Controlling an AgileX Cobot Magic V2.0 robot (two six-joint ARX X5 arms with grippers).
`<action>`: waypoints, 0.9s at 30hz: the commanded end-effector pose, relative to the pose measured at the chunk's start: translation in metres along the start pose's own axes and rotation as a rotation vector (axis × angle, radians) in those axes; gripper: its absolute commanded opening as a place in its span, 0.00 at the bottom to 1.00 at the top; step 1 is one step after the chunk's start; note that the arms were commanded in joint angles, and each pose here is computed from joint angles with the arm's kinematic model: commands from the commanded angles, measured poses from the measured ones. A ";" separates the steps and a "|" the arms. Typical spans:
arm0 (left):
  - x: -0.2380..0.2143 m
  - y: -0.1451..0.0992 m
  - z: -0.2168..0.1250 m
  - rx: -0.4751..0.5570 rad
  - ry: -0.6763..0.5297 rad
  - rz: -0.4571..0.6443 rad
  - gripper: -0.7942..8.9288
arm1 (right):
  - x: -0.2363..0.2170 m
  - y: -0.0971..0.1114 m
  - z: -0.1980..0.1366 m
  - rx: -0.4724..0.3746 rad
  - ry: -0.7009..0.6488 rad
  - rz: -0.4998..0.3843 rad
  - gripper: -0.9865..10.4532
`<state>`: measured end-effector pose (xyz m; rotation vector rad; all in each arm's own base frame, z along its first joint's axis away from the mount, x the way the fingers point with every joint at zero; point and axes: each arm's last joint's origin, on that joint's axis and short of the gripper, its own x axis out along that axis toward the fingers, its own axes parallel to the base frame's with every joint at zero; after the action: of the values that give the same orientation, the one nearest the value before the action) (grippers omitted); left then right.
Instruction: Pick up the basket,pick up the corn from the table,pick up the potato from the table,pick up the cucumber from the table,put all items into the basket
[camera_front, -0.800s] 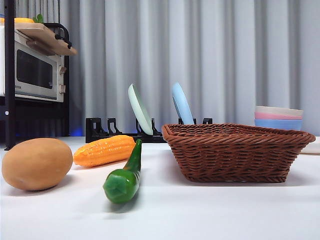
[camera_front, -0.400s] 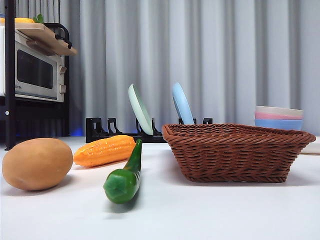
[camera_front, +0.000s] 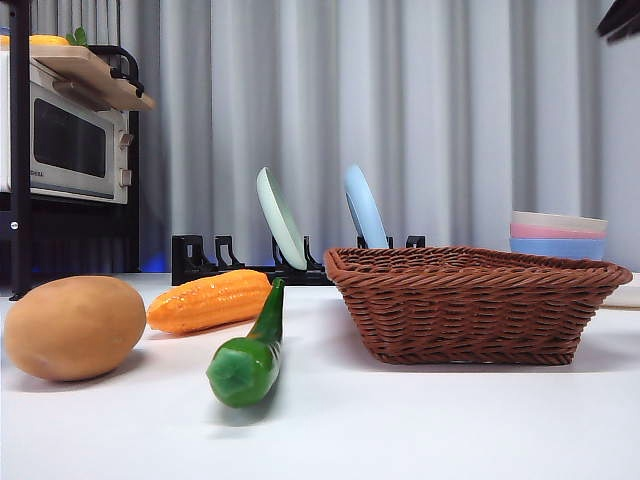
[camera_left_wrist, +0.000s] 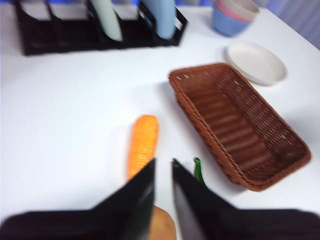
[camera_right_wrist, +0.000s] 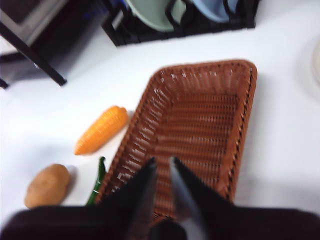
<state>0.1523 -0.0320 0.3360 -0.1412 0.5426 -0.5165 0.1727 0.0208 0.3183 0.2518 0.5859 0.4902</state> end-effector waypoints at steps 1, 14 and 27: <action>0.005 0.002 0.001 -0.001 0.022 -0.012 0.45 | 0.008 -0.004 0.002 -0.027 0.027 -0.007 0.40; 0.011 0.005 0.002 -0.030 0.042 -0.005 0.47 | 0.093 -0.042 0.033 0.023 0.255 -0.063 0.39; 0.011 0.005 0.001 -0.033 0.049 -0.001 0.47 | 0.186 -0.082 0.013 0.102 0.534 -0.085 0.30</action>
<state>0.1629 -0.0336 0.3284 -0.1603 0.6058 -0.5173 0.3432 0.0433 0.2167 0.2052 1.1290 0.4373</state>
